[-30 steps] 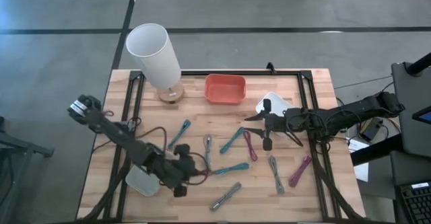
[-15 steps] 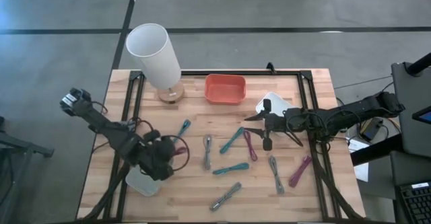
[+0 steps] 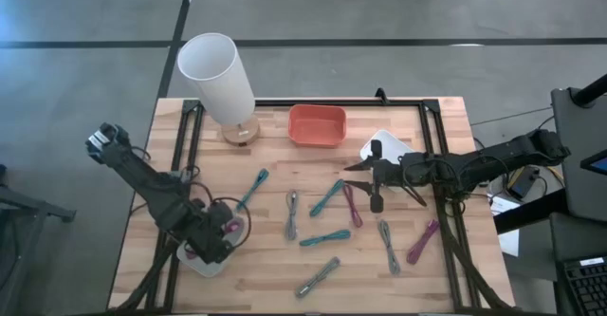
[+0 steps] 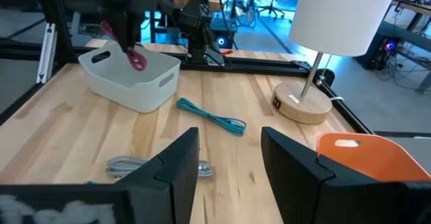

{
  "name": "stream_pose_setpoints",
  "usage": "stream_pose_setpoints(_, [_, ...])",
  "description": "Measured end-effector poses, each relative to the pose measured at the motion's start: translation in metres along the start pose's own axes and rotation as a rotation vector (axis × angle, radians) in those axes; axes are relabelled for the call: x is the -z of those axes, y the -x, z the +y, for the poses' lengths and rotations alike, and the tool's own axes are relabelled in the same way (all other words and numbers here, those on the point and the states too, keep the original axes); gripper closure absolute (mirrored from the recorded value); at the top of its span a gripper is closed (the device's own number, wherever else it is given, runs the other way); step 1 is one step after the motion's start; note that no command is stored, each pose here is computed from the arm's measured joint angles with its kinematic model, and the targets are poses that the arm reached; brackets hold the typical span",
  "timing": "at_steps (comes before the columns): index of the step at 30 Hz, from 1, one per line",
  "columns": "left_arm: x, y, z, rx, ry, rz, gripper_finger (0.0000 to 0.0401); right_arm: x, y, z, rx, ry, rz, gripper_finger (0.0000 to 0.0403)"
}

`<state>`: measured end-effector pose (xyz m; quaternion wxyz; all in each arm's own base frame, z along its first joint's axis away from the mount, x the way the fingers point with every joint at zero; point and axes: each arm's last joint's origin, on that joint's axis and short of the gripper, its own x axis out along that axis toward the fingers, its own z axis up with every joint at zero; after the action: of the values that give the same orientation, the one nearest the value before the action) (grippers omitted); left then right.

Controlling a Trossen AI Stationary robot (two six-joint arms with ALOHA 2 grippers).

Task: Pick & Place USB Port
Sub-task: Put the bottom left black and pink charger cable into the gray bin, then put the top left blue and white charger cable into the orange bin

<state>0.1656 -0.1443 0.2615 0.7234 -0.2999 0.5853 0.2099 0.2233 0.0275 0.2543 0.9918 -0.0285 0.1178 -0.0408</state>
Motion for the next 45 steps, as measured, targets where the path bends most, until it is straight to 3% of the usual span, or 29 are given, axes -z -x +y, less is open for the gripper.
stream_pose_setpoints(9, [0.008,-0.039,0.021,-0.098,0.121,0.026,0.0378,0.0,0.0,0.0,0.0,0.026,0.0,0.0245])
stream_pose_setpoints(19, [0.014,-0.088,0.027,0.095,0.155,0.016,0.0366,-0.007,0.0,0.0,0.001,0.046,-0.022,0.0245])
stream_pose_setpoints(22, [0.015,-0.093,0.032,0.09,0.166,0.011,0.0349,-0.007,0.0,0.0,0.001,0.048,-0.023,0.0245])
stream_pose_setpoints(28, [0.014,-0.086,0.031,0.042,0.167,0.02,0.0327,-0.007,0.0,0.0,0.001,0.048,-0.023,0.0245])
stream_pose_setpoints(39, [0.006,-0.045,0.004,0.104,0.067,-0.012,0.0341,-0.007,0.0,0.0,0.002,0.048,-0.023,0.0245])
stream_pose_setpoints(45, [-0.006,-0.009,-0.01,0.115,-0.003,-0.231,0.0346,-0.007,0.0,0.0,0.002,0.052,-0.023,0.0245])
